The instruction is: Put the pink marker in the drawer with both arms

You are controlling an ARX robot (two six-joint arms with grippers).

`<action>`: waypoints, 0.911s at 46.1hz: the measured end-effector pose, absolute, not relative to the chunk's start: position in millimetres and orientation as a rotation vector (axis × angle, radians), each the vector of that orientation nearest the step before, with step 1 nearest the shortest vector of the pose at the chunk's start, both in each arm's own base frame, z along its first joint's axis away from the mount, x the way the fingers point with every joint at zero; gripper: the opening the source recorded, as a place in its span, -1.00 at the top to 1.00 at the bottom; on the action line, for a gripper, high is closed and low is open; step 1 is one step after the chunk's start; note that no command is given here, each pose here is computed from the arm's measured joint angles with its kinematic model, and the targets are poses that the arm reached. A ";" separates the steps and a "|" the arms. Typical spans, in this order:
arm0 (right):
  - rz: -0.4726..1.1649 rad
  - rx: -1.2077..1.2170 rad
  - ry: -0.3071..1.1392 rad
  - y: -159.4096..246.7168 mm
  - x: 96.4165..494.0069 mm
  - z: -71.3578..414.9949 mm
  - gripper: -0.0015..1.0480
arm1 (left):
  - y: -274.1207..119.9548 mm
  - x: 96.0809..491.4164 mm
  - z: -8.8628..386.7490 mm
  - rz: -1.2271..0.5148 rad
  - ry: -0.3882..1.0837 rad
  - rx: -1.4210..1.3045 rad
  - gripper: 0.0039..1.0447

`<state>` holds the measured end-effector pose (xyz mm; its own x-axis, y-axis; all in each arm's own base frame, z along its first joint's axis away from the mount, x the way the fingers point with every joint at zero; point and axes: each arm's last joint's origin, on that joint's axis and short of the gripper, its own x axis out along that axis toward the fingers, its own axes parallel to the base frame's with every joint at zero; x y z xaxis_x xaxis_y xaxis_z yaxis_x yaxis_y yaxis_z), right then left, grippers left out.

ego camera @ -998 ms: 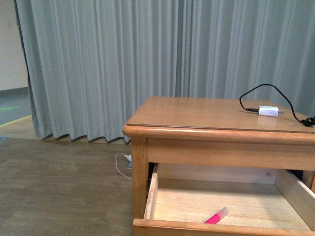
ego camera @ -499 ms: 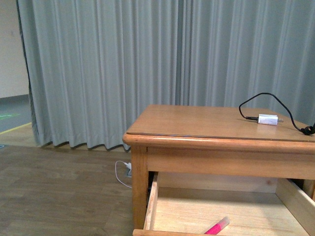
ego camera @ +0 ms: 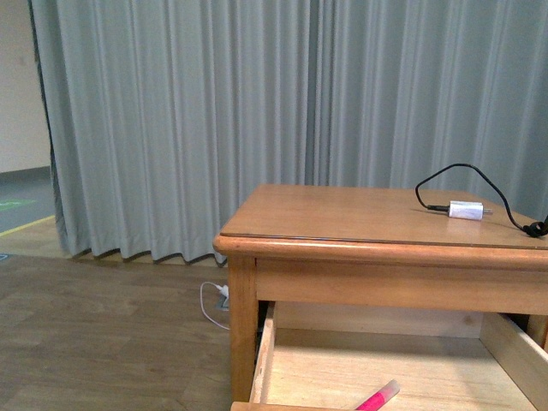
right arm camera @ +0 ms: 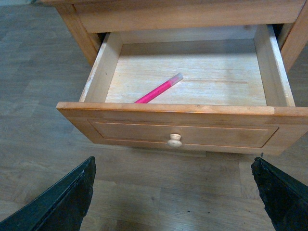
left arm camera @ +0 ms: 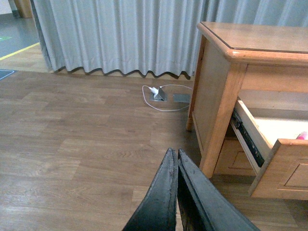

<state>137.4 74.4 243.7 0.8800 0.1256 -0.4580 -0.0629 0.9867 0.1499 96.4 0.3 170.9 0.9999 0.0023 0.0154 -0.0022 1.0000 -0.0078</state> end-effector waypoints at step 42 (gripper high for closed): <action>-0.063 -0.138 0.675 59.6 133.4 198.6 -0.84 | 0.3 96.5 170.8 0.002 -0.015 -0.005 -0.89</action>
